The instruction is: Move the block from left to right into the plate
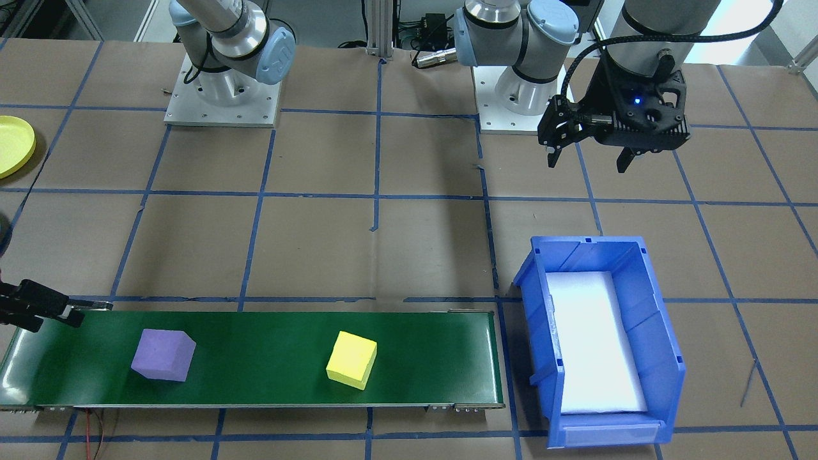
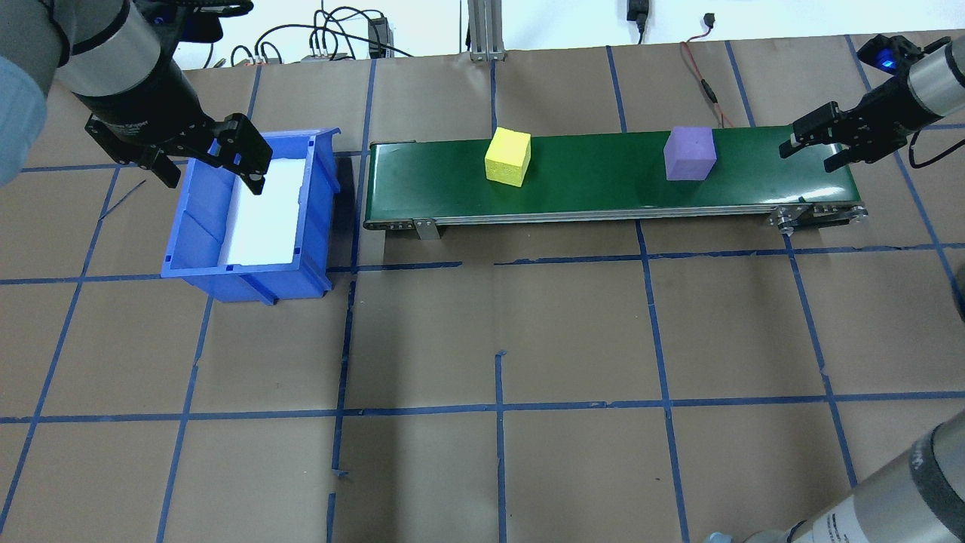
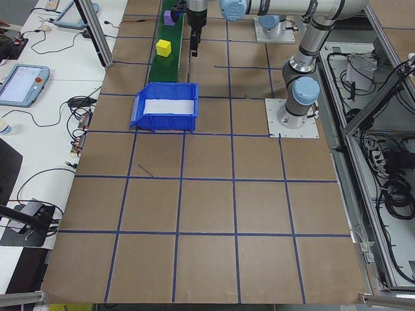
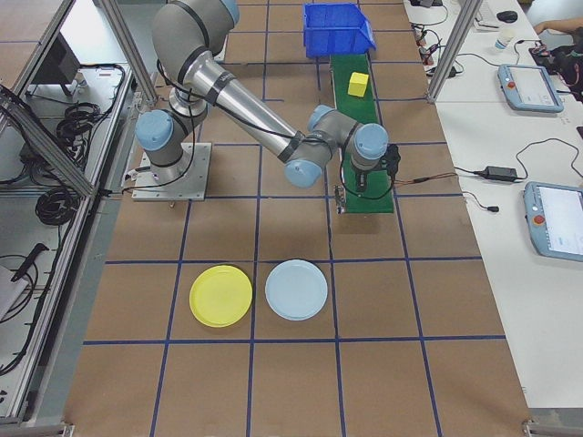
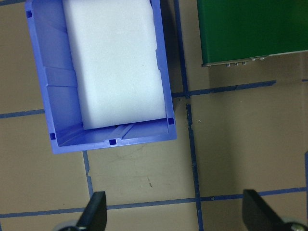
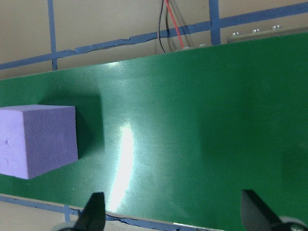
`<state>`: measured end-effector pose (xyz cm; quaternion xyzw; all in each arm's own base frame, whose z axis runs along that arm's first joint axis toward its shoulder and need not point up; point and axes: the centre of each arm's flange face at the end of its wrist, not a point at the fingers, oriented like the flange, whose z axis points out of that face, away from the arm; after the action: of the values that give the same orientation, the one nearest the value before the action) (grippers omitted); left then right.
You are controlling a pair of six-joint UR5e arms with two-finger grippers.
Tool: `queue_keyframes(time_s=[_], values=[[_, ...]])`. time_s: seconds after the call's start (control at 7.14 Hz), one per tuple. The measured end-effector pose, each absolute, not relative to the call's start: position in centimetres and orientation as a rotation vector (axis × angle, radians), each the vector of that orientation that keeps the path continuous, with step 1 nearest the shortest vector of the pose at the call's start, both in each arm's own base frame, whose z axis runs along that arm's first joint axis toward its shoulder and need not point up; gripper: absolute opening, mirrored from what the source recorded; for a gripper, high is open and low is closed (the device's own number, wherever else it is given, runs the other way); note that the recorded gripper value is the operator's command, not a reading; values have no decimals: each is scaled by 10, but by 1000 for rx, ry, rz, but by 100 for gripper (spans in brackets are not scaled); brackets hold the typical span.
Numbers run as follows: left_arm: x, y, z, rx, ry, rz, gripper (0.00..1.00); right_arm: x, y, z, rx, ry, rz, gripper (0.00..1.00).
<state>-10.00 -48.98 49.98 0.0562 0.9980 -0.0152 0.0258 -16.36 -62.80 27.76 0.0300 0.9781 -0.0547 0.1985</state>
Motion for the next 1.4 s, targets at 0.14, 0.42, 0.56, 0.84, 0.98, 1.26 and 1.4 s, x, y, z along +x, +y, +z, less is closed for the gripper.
queue_keyframes(time_s=[0.14, 0.42, 0.56, 0.84, 0.98, 1.26, 1.4], values=[[-99, -490, 501, 174, 3084, -49, 100, -164, -628, 279, 83, 2739, -156, 100], [-97, -491, 502, 169, 3084, -54, 100, -164, -628, 279, 83, 2739, -156, 100], [-94, -491, 502, 160, 3086, -53, 100, -164, -628, 278, 83, 2739, -155, 100], [-89, -492, 502, 145, 3088, -55, 100, -164, -628, 278, 84, 2737, -156, 100], [-89, -493, 503, 143, 3088, -55, 100, -165, -630, 282, 81, 2743, -179, 100], [-88, -493, 503, 142, 3088, -57, 100, -165, -637, 287, 96, 2727, -252, 100], [-88, -493, 505, 142, 3090, -63, 100, -164, -639, 290, 131, 2710, -267, 99]])
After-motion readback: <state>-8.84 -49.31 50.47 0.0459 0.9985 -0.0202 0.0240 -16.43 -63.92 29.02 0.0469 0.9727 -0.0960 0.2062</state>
